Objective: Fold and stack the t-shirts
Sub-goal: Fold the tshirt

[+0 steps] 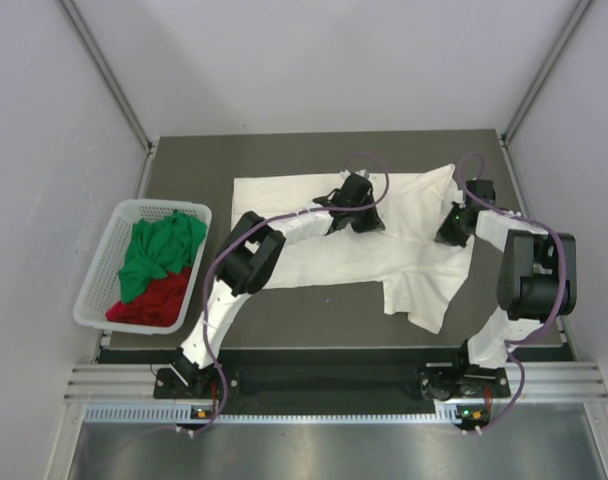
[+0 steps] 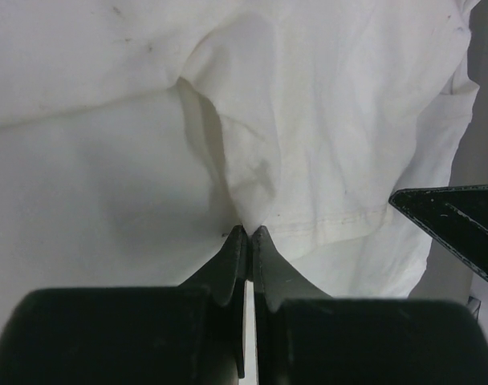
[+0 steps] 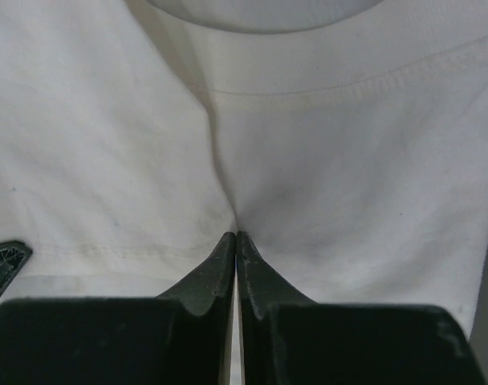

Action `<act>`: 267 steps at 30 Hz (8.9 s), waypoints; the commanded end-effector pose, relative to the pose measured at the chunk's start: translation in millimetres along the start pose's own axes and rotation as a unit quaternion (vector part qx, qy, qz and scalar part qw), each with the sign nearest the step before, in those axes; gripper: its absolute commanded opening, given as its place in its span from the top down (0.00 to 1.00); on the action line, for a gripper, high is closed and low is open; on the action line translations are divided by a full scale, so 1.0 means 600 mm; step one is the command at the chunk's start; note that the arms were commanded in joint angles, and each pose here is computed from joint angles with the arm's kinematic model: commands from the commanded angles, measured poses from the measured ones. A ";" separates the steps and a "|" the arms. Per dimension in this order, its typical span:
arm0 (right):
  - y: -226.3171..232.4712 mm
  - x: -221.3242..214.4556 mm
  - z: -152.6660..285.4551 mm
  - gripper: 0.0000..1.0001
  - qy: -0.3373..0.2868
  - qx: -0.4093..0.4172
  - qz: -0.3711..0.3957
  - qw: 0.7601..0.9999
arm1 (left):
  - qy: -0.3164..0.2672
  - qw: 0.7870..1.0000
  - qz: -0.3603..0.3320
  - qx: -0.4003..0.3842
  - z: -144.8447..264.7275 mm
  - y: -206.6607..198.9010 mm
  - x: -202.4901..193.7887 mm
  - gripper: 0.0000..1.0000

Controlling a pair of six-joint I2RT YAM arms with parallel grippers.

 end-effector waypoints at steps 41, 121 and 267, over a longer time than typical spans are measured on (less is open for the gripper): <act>0.006 -0.039 0.100 1.00 -0.086 -0.015 0.008 0.996 | 0.047 0.997 -0.012 0.062 0.034 0.011 0.011 1.00; 0.016 0.363 0.057 0.40 -0.121 -0.045 -0.154 0.980 | -0.064 0.976 -0.010 0.207 0.374 0.291 0.283 0.52; 0.031 0.014 0.299 1.00 -0.225 0.070 -0.046 0.971 | -0.226 0.766 0.476 0.368 0.461 0.377 -0.057 1.00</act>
Point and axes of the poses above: each gripper's point midway between its finger pads, its own z axis back along the fingers, its own y axis along the line the jaws close on, x = y × z, the point moved 2 cm from there along z, back along the fingers, and after that the axes turned 11 degrees about -z, right-handed, at the moved point
